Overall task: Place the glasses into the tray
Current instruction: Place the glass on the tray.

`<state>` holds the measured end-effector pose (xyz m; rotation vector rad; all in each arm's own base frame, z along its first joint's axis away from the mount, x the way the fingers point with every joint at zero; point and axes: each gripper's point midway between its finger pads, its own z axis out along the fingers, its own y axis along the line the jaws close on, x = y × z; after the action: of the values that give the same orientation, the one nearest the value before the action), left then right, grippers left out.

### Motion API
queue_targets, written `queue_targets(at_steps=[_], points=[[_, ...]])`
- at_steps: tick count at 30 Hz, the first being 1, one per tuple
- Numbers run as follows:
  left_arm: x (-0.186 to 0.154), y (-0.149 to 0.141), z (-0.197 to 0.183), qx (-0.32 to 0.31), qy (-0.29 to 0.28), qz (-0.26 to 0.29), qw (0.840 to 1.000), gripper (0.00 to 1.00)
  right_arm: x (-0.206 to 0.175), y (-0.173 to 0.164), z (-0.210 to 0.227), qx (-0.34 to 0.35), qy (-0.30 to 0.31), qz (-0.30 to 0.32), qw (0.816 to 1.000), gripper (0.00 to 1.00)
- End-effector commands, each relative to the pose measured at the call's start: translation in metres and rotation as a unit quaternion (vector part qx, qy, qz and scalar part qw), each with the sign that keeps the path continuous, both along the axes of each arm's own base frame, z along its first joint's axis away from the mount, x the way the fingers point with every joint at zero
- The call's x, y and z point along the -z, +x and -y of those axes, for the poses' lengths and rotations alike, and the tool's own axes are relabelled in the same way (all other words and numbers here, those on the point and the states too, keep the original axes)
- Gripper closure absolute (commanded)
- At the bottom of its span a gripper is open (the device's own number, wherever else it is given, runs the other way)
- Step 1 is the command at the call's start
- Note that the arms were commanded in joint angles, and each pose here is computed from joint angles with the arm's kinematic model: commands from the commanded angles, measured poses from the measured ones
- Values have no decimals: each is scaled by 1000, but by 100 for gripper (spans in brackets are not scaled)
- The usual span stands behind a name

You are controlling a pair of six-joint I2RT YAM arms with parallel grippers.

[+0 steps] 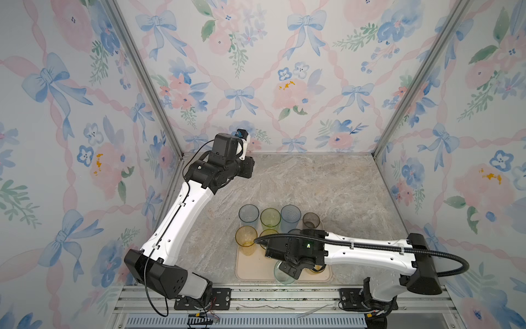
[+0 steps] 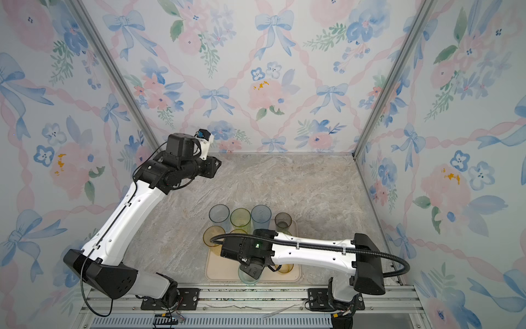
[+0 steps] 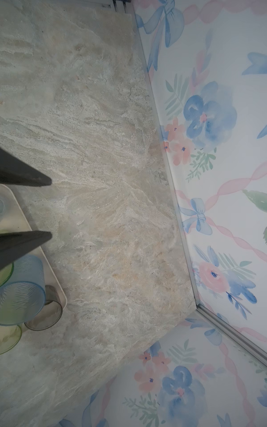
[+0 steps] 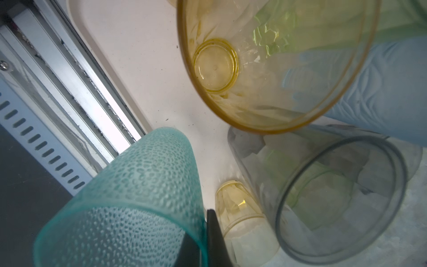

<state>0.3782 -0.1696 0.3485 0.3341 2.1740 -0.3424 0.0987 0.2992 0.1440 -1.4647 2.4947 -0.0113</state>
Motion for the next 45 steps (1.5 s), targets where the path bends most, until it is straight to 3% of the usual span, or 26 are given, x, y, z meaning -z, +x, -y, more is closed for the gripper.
queue_targets(at_steps=[1,45], points=[[-9,2,1,5,-6,9,1000,65,8,6,1,-2,-6,-7,1000,100],[-3,12,5,2,-7,-1,1000,65,28,21,1,-1,-6,-39,999,100]])
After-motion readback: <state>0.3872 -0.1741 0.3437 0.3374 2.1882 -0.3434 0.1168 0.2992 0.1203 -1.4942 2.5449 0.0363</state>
